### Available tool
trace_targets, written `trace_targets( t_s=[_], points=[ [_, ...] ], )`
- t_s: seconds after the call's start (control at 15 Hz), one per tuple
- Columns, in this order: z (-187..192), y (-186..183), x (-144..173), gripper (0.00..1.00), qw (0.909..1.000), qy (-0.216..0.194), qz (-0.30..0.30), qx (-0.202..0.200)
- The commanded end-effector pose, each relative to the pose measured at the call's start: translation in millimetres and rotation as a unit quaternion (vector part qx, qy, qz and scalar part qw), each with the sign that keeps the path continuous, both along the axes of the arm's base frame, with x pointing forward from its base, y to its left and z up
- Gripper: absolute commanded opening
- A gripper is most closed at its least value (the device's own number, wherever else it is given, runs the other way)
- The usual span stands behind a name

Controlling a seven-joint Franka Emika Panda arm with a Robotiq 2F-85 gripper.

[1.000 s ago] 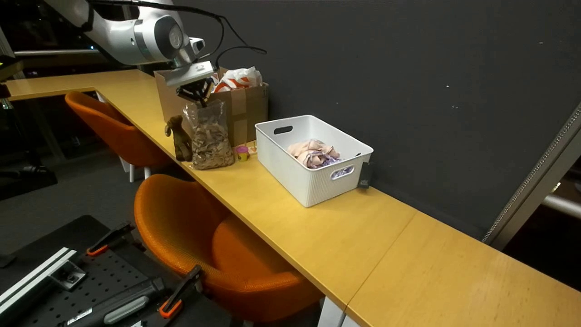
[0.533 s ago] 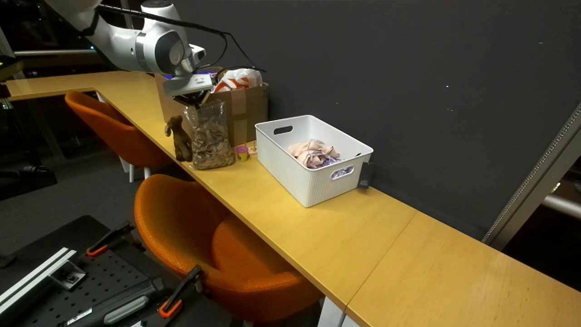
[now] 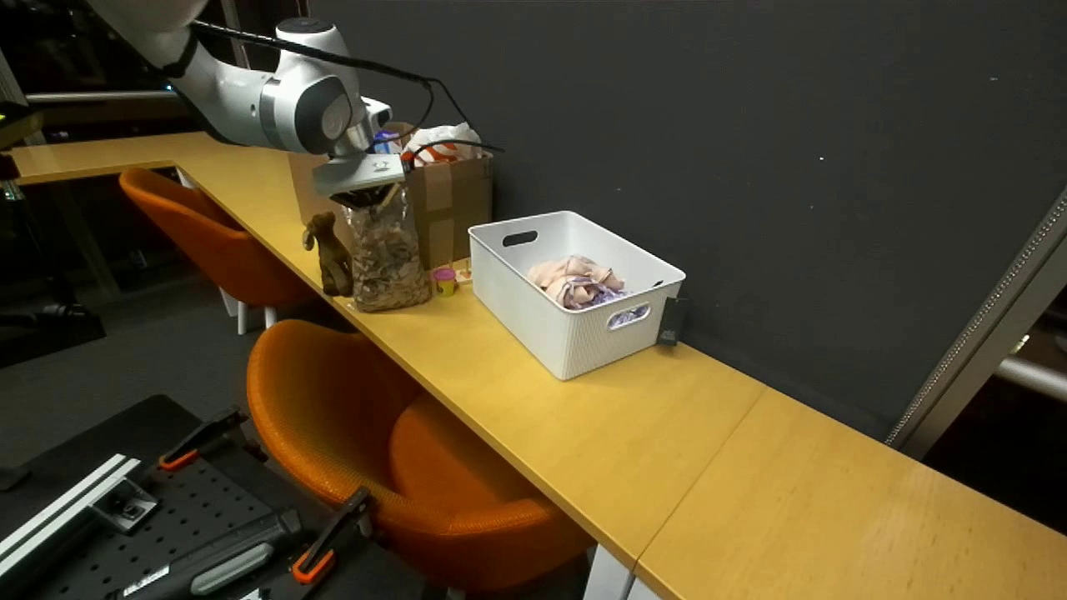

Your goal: Put some rubber bands on the counter

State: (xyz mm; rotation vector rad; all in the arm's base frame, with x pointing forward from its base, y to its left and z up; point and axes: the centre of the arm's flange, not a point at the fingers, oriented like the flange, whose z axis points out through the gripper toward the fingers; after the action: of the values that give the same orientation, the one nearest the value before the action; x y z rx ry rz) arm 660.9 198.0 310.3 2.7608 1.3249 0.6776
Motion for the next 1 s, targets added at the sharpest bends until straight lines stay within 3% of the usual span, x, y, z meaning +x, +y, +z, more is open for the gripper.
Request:
trace_targets(
  t_s=[0.0, 0.87, 0.93],
  points=[
    [5, -9, 0, 0.00, 0.9999, -0.008, 0.008, 0.001],
    [-27, -14, 19, 0.00, 0.9993, -0.009, 0.034, 0.009],
    [-26, -14, 19, 0.26, 0.9993, -0.011, 0.034, 0.009]
  ],
)
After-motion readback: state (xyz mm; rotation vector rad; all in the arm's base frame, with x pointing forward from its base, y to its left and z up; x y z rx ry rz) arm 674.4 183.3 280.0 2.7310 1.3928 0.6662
